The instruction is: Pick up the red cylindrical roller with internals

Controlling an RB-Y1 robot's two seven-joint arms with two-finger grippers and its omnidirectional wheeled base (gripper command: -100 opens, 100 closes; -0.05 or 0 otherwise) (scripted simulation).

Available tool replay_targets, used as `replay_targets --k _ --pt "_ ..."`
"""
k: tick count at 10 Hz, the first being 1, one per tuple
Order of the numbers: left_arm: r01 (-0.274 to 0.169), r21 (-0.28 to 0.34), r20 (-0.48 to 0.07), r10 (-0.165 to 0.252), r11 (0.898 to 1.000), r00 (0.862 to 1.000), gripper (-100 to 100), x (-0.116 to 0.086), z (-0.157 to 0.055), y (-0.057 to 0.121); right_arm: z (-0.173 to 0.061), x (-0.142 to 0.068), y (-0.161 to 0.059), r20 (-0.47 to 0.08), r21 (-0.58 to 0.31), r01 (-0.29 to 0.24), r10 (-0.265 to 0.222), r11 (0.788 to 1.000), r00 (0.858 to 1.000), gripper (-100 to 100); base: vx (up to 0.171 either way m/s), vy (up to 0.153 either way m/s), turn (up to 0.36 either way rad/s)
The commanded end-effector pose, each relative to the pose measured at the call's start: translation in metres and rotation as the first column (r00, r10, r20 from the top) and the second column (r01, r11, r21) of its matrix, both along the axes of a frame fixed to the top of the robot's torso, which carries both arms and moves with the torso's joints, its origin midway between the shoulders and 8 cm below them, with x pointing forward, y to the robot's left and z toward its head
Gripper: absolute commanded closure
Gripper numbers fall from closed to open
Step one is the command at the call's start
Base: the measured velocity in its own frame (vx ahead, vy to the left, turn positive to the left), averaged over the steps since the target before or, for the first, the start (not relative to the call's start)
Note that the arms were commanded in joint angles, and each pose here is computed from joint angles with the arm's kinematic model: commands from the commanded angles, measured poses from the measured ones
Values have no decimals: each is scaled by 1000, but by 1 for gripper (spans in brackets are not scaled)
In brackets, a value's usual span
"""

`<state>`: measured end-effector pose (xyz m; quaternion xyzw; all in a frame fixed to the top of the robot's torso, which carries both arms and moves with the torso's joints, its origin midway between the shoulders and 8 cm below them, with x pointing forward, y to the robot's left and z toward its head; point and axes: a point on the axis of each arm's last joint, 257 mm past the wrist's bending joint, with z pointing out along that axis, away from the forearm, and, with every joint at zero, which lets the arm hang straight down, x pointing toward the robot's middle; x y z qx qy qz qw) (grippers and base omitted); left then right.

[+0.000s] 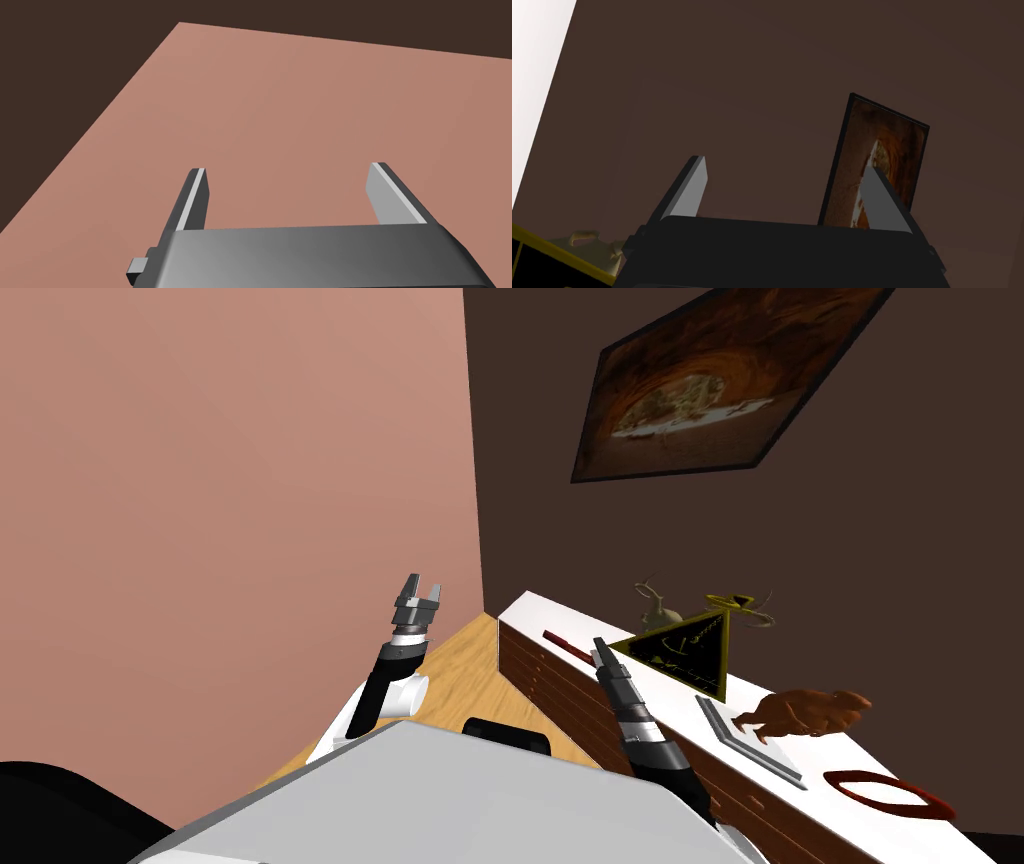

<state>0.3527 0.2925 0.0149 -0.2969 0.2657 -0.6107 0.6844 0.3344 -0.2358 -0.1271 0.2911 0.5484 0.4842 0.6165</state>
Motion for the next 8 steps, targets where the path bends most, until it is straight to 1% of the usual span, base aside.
replay_targets --k 1,2,3,4,5,6,7,8 --pt "0 0 0 0 1000 1000 0 0 0 0 -31 -7 2 -91 -57 5 -11 998 996 -100 -8 27 297" --pt "0 0 0 0 1000 1000 0 0 0 0 -57 -17 0 -162 -107 2 -20 994 987 -100 3 31 461" --pt "0 0 0 0 1000 1000 0 0 0 0 -59 -16 -1 -168 -108 6 -24 994 985 -100 10 15 114" --pt "0 0 0 0 1000 1000 0 0 0 0 -59 -16 -1 -168 -108 6 -24 994 985 -100 7 9 -63" --pt "0 0 0 0 1000 1000 0 0 0 0 -88 -28 -5 -247 -161 1 -42 987 968 -100 15 25 297" --pt "0 0 0 0 1000 1000 0 0 0 0 -117 -43 -11 -324 -216 -9 -63 976 944 -100 37 28 403" --pt "0 0 0 0 1000 1000 0 0 0 0 -117 -43 -11 -324 -216 -9 -63 976 944 -100 31 12 216" --pt "0 0 0 0 1000 1000 0 0 0 0 -147 -61 -18 -400 -271 -25 -89 962 912 -100 35 21 403"
